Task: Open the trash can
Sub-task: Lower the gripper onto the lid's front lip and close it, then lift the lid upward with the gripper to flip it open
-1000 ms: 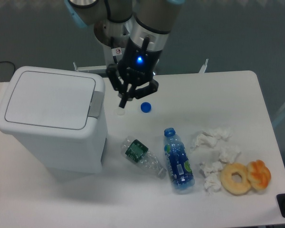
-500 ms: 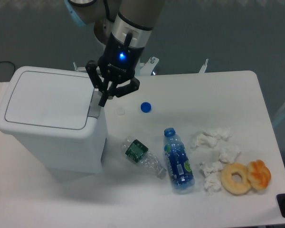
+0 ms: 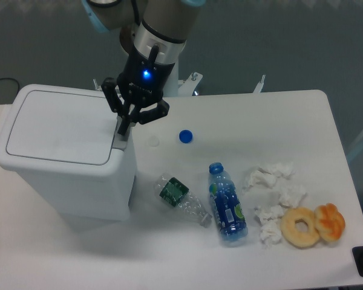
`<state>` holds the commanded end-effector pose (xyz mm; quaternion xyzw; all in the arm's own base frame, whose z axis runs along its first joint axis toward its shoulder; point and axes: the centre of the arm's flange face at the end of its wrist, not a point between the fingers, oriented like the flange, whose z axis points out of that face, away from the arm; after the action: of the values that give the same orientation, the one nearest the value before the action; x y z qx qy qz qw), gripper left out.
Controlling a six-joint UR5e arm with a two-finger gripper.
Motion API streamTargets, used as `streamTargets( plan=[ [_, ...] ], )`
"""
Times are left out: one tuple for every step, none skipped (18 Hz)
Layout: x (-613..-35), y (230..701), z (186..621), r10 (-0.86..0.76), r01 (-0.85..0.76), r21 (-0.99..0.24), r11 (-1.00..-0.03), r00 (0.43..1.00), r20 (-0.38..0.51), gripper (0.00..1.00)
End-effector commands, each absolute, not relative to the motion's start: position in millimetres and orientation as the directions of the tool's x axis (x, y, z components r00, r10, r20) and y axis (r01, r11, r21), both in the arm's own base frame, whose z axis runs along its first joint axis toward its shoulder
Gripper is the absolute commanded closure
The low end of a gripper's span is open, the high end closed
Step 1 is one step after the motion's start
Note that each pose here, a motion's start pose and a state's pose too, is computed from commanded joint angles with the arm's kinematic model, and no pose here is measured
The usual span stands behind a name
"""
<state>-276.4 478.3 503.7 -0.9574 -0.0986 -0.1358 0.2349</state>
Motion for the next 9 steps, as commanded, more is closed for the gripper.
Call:
streamTargets(
  plan=[
    [-277.2,477.9,503.8,0.126,0.254,-0.424,-0.869,0.944,0.305,1.0],
    [-278.0,477.5,503.8,0.128,0.255,-0.424,-0.869,0.944,0.305,1.0],
    [-278.0,477.5,503.8,0.128,0.255,-0.424,-0.869,0.944,0.305,1.0],
    [-278.5,477.8,503.1,0.128,0.255,-0.423,-0.869,0.944,0.304,1.0],
    [-278.6,477.8,503.1,0.128,0.255,-0.423,-0.869,0.944,0.304,1.0],
    [-278.6,477.9,503.3,0.128,0.254,-0.425,-0.869,0.944,0.303,1.0],
    [-279.2,478.3,502.9,0.128,0.254,-0.426,-0.869,0.945,0.302,1.0],
    [-279.5,478.4,503.3,0.129,0.253,-0.428,-0.868,0.946,0.299,1.0],
    [-279.6,478.5,503.5,0.128,0.253,-0.429,-0.867,0.946,0.298,1.0]
  ],
)
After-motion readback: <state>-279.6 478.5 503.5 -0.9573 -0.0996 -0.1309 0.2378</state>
